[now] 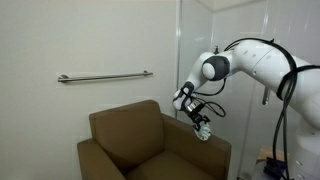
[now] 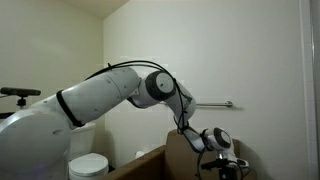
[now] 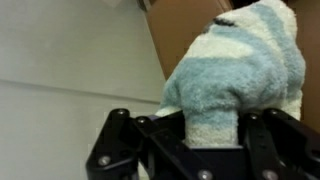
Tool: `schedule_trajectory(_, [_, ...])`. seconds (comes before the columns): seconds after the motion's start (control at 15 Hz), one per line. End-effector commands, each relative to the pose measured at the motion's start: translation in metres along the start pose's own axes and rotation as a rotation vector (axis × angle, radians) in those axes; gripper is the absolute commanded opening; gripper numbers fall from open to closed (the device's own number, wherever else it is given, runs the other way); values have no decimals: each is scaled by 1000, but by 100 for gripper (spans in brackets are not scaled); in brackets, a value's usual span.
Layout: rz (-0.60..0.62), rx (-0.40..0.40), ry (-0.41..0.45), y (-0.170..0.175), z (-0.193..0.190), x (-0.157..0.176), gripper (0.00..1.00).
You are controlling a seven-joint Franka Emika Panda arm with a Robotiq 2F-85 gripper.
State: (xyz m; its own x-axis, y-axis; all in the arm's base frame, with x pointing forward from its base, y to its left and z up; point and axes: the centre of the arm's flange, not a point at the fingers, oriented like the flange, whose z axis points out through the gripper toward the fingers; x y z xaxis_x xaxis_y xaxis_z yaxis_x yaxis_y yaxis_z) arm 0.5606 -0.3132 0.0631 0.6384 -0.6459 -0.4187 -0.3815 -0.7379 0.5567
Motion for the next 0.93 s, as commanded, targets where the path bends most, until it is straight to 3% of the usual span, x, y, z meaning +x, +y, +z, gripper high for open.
schedule_trajectory(0.0, [67, -5, -99, 36, 16, -77, 5])
schedule_trajectory(0.13, [83, -15, -125, 44, 18, -86, 5])
schedule_trajectory(0.33, [63, -66, -70, 54, -14, -70, 5])
schedule_trajectory(0.6, [51, -165, 175, 48, -117, -28, 5])
schedule_trajectory(0.87, [53, -102, 410, 21, -192, 1, 5])
